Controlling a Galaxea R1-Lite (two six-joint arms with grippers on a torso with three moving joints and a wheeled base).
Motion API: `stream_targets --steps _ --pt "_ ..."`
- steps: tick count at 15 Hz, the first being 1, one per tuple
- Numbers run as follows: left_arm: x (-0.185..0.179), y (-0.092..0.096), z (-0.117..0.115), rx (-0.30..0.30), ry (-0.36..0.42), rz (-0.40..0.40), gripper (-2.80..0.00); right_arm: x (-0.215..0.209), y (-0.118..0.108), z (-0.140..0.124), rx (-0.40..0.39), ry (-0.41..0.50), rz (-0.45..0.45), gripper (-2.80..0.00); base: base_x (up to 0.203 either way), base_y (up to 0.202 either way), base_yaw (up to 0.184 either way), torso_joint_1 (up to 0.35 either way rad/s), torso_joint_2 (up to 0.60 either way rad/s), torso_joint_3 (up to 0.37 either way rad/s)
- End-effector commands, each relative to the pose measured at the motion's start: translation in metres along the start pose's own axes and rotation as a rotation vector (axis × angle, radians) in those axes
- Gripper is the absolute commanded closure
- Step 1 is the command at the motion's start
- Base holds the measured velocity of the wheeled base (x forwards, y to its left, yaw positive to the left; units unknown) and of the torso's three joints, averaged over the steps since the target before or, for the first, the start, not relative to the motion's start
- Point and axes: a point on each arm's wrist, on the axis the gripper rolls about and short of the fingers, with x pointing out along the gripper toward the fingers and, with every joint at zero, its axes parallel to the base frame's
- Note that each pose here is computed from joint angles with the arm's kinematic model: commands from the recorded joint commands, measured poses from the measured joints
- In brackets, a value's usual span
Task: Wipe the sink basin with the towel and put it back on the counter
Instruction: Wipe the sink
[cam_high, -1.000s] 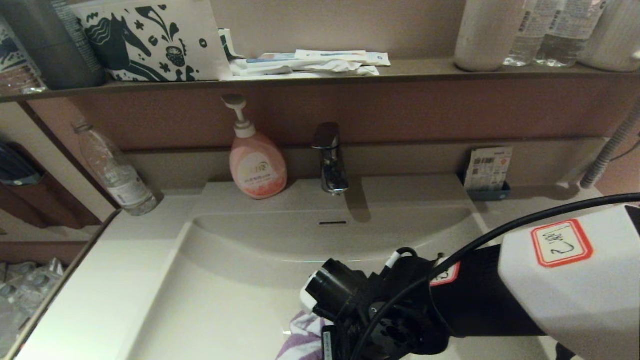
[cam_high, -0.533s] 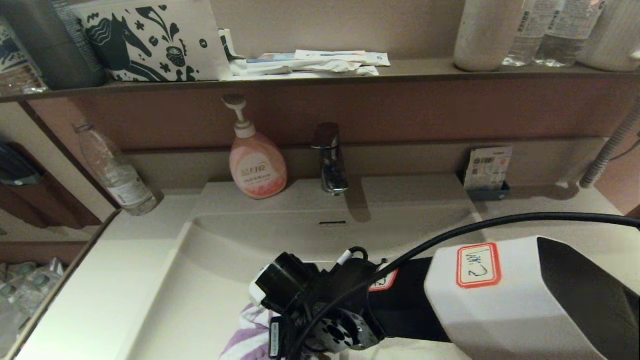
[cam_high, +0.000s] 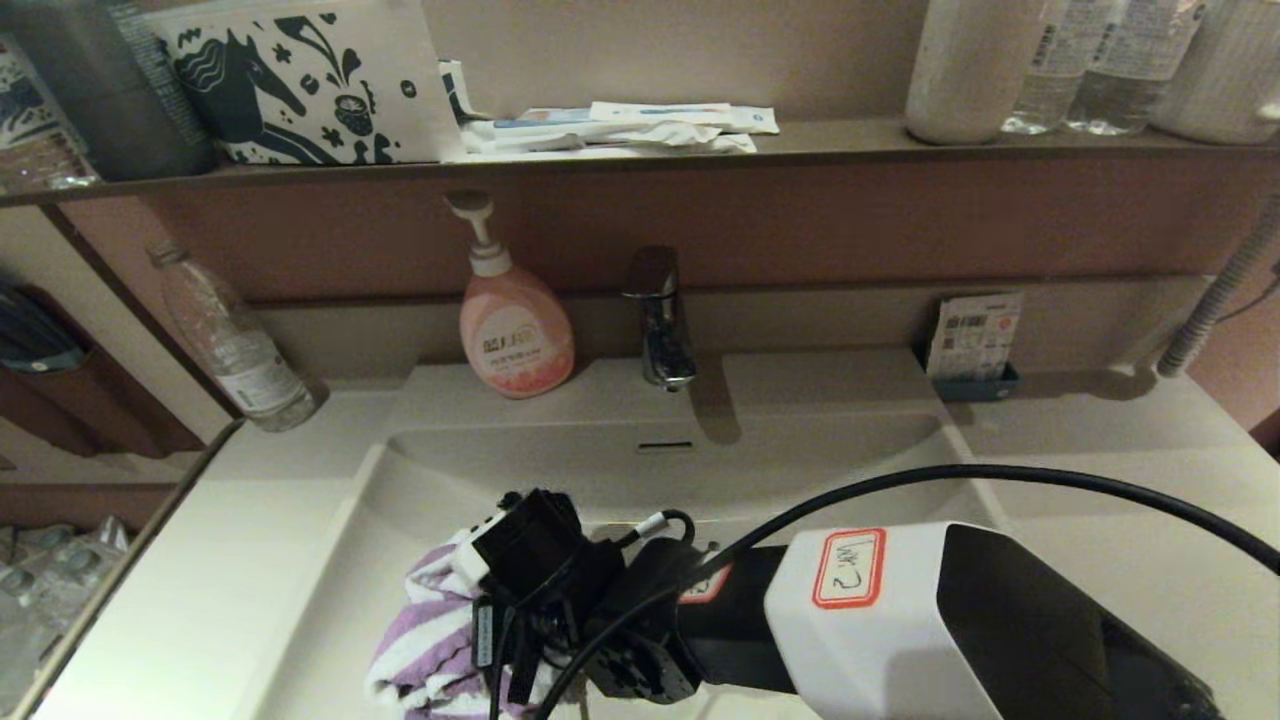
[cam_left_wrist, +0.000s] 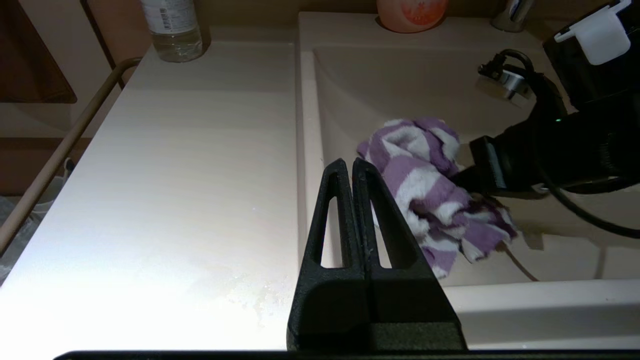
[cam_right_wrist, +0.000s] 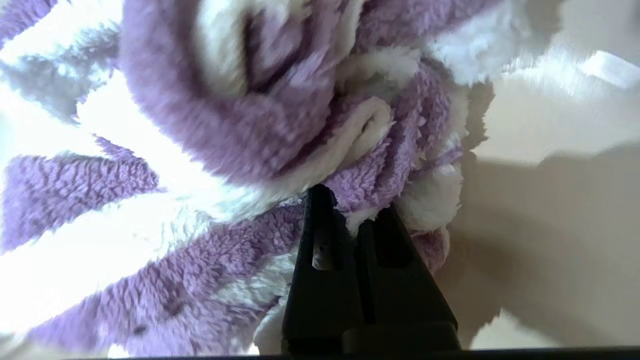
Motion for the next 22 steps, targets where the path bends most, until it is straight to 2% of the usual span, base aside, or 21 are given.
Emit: stream_targets --steps 1,6,12,16,22 --pt "0.000 0.000 0.000 -0.001 0.001 0.000 0.00 0.015 -0.011 -0.005 -0.009 -0.017 -0.047 0.00 0.000 0.000 0.000 0.000 0.00 0.000" --pt "0.000 0.000 0.000 -0.001 0.000 0.000 0.00 0.009 -0.038 0.022 0.018 -0.086 -0.148 0.00 0.000 0.000 0.000 0.000 0.00 0.000" --pt "0.000 0.000 0.000 -0.001 0.000 0.000 0.00 -0.017 -0.078 0.047 0.090 -0.068 -0.327 0.00 0.000 0.000 0.000 0.000 0.00 0.000" --pt "0.000 0.000 0.000 -0.001 0.000 0.000 0.00 -0.027 -0.118 0.053 0.178 -0.064 -0.433 0.00 0.000 0.000 0.000 0.000 0.00 0.000" --pt "0.000 0.000 0.000 0.000 0.000 0.001 0.00 -0.062 -0.172 0.058 0.262 -0.033 -0.548 0.00 0.000 0.000 0.000 0.000 0.00 0.000"
